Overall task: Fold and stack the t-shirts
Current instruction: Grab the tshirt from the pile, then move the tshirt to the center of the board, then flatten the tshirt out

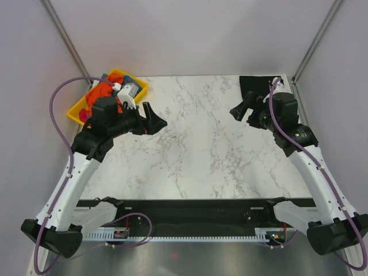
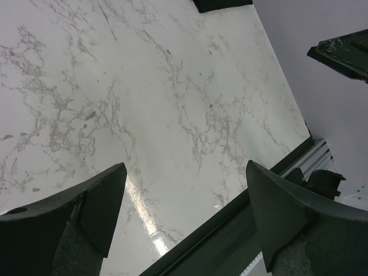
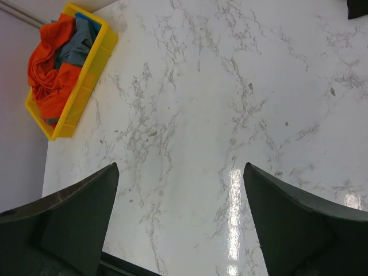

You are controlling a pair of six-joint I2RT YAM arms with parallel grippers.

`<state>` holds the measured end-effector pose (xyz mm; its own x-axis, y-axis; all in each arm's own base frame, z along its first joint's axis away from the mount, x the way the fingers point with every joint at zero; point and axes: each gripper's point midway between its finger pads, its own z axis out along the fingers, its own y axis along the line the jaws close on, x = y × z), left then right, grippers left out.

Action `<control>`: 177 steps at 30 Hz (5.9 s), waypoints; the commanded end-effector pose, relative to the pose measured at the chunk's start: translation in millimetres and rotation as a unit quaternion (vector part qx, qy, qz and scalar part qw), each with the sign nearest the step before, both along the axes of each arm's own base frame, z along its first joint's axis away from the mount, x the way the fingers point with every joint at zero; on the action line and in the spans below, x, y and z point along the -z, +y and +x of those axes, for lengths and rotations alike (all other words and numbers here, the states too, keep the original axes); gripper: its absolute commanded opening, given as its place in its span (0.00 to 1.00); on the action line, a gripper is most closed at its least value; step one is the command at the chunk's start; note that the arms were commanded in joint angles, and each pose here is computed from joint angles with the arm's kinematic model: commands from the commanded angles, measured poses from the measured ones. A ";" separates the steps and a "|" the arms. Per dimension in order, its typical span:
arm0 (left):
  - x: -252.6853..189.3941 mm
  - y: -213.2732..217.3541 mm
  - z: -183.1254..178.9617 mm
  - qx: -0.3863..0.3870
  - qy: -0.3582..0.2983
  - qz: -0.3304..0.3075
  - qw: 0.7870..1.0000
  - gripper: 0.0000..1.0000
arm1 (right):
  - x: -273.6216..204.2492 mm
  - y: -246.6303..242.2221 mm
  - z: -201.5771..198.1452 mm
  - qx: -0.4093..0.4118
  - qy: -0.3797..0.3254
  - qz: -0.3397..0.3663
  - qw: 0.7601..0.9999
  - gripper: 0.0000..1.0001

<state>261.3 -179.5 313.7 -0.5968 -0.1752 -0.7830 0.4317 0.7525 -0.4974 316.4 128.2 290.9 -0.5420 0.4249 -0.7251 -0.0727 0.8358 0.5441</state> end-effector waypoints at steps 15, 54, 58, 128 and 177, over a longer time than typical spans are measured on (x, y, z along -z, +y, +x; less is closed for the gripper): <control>27.1 142.0 137.2 -0.318 0.042 0.146 0.936 0.91 | 5.3 13.4 -2.3 -0.009 -0.003 0.060 0.998 0.98; -177.1 -8.5 94.2 0.038 -0.163 -0.085 0.982 0.02 | 37.6 16.4 -6.6 -0.022 0.062 0.042 0.997 0.98; -82.3 -31.9 70.2 0.056 -0.072 -0.068 0.993 0.02 | 48.2 12.3 -11.2 -0.017 0.075 0.032 0.997 0.98; 147.7 1.7 120.2 -0.059 0.180 0.208 0.960 0.03 | 91.3 -82.9 14.0 0.186 0.094 -0.156 0.966 0.00; 206.1 -10.5 76.9 -0.093 0.218 0.174 0.956 0.33 | 185.0 -54.9 2.5 0.115 0.214 -0.072 0.967 0.47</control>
